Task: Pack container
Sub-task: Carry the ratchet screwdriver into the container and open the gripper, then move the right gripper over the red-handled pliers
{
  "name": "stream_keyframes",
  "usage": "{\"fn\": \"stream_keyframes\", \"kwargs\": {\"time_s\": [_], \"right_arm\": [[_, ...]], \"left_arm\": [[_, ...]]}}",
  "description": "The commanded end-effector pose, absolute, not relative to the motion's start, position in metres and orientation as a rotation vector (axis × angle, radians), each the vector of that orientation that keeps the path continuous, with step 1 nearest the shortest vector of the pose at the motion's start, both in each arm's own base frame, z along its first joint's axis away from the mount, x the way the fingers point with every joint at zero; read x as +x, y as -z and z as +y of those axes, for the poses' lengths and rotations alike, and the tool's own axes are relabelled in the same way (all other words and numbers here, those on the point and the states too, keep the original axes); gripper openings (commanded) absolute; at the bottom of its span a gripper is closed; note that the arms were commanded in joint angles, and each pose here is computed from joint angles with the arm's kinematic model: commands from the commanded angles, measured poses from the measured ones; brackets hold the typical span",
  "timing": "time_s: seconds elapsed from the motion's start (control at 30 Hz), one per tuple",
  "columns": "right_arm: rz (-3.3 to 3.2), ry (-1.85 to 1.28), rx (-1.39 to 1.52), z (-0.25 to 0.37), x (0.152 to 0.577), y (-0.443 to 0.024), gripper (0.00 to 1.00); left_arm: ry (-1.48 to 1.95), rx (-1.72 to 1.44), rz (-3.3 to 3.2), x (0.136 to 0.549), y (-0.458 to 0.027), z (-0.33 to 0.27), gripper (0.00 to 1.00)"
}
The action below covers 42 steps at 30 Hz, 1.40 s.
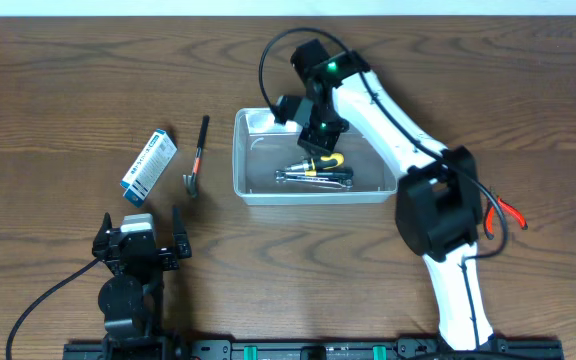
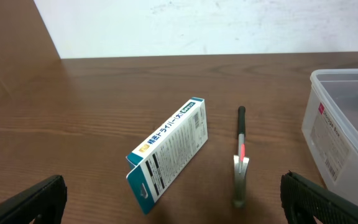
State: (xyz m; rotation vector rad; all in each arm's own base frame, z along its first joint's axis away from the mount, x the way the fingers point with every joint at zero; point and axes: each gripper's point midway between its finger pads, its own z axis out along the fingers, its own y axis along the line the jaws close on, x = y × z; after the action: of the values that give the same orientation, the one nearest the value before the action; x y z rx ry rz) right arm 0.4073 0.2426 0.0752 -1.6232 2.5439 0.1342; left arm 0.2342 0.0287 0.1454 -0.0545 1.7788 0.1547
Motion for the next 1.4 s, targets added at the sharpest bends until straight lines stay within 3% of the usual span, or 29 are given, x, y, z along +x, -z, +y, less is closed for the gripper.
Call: {"fn": "stream_keyframes", "kwargs": {"time_s": [0.0, 0.3, 0.33, 0.37, 0.6, 0.77, 1.3, 1.37], "right_arm": [[2.53, 0.015, -1.301, 0.218, 0.423, -0.161, 0.5], [2.775, 0.006, -0.64, 0.112, 0.395, -0.232, 0.62], [2.768, -0.035, -0.587, 0.102, 0.394, -0.241, 0.75], [2.756, -0.06, -0.544, 0.092, 0.394, -0.248, 0.99], [2.719, -0.019, -0.3, 0.022, 0.383, -0.281, 0.99], [2.77, -0.005, -0.131, -0.015, 0.367, -0.268, 0.99], [3.022, -0.123, 0.523, -0.081, 0.279, -0.084, 0.99], [3.032, -0.129, 0.569, -0.084, 0.27, -0.069, 0.94]], "left_arm": [[-0.155, -0.04, 1.809, 0.234, -0.132, 0.027, 0.98], [-0.155, -0.04, 1.809, 0.234, -0.132, 0.027, 0.98], [-0.155, -0.04, 1.809, 0.234, -0.132, 0.027, 0.98], [-0.155, -0.04, 1.809, 0.234, -0.132, 0.027, 0.98], [-0.155, -0.04, 1.809, 0.234, -0.132, 0.027, 0.98], [-0.155, -0.04, 1.809, 0.234, -0.132, 0.027, 0.98], [-0.155, -0.04, 1.809, 0.234, -0.132, 0.027, 0.98], [-0.155, -0.04, 1.809, 0.234, -0.132, 0.027, 0.98]]}}
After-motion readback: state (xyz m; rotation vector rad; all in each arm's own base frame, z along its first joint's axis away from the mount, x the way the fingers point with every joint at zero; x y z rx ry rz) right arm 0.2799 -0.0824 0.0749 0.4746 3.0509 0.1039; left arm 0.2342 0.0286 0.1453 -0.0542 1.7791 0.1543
